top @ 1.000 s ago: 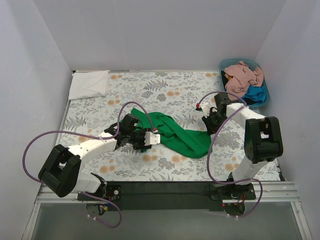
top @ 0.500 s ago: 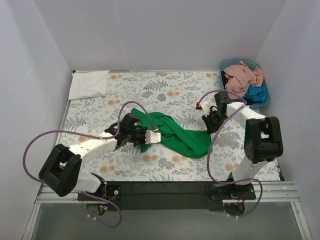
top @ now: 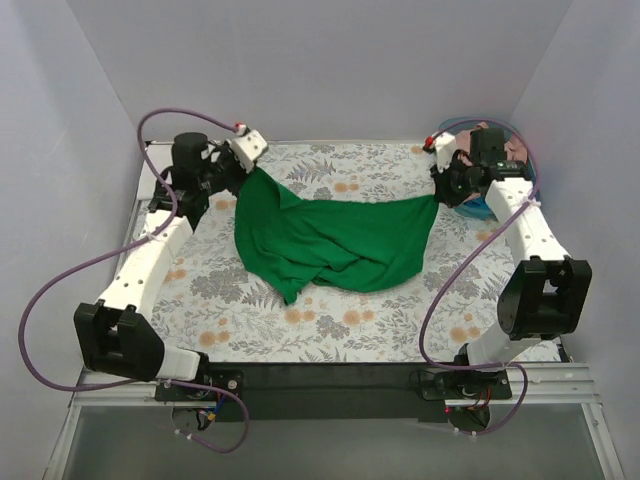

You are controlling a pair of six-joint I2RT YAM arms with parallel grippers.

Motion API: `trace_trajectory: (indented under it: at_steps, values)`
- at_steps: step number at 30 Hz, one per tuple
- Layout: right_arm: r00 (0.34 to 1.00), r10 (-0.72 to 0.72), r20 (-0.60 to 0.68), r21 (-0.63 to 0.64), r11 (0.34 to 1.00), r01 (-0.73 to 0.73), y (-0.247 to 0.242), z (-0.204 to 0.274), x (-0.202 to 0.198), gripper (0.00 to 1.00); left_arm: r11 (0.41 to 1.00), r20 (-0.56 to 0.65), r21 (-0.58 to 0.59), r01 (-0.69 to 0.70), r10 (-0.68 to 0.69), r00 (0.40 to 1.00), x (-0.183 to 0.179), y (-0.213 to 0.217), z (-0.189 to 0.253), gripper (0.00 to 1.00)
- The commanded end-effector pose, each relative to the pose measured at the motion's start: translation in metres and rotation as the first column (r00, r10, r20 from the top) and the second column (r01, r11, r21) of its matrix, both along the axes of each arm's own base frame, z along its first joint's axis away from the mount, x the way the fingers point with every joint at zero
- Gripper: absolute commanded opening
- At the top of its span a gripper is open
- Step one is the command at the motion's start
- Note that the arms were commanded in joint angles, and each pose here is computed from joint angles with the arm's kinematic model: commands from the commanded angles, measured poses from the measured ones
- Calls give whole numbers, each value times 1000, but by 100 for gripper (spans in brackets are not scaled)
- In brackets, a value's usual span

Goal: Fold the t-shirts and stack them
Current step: Flatten the tshirt out

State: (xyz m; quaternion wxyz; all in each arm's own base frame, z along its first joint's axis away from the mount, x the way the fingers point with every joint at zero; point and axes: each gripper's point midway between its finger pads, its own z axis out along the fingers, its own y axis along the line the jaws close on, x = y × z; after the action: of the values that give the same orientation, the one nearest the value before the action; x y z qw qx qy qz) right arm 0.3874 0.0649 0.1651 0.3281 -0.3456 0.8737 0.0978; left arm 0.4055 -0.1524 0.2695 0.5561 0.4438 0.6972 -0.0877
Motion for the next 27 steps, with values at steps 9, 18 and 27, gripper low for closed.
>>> trace_trajectory:
  at_steps: [9, 18, 27]
  values:
    - [789, -134, 600, 98, 991, 93, -21, 225, 40, 1, 929, 156, -321, -185, 244, 957, 40, 57, 144, 0]
    - [523, -229, 821, 196, 974, 118, -31, 350, 8, 1, 868, 330, -465, -175, 353, 875, 11, 81, 247, 0]
    - [191, -268, 944, 259, 963, 70, -38, 465, -100, 1, 840, 549, -533, -102, 434, 714, -106, 98, 348, 0]
